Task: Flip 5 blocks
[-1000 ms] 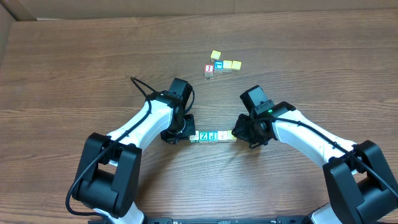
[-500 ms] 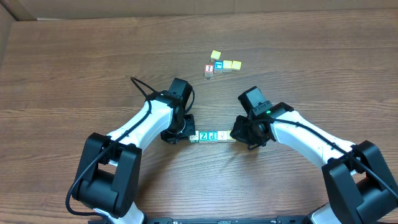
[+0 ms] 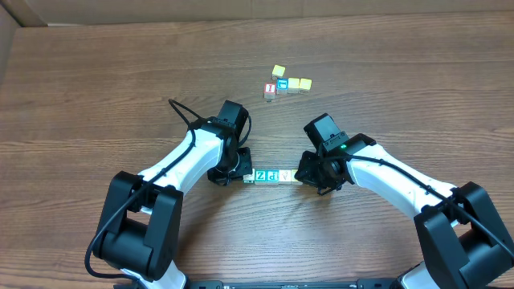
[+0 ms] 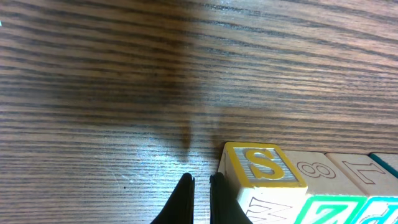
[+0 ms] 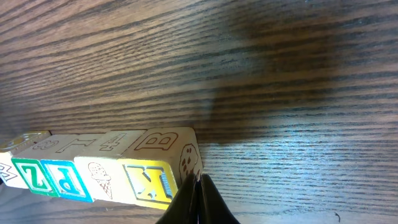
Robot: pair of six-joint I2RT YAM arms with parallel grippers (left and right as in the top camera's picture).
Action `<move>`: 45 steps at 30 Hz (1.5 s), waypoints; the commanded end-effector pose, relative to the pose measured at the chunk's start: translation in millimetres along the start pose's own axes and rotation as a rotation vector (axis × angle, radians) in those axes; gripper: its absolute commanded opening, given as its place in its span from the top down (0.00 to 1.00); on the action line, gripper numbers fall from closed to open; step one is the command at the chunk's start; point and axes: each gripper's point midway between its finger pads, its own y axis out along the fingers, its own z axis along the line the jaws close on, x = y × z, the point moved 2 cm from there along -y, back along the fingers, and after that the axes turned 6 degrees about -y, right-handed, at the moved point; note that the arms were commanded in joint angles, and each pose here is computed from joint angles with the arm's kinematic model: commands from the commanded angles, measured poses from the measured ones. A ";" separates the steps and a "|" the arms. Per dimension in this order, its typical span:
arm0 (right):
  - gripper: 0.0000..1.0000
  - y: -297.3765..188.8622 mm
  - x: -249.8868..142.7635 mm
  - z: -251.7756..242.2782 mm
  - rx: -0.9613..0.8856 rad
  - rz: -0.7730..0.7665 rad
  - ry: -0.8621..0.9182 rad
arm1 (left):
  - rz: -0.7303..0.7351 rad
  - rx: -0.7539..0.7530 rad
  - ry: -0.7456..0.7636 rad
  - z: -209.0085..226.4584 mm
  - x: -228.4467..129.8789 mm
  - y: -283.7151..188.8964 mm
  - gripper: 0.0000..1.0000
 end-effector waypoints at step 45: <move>0.96 2.5 -3.9 0.7 0.006 0.014 0.000 | -0.164 -0.016 0.064 -29.7 40.0 -25.9 0.96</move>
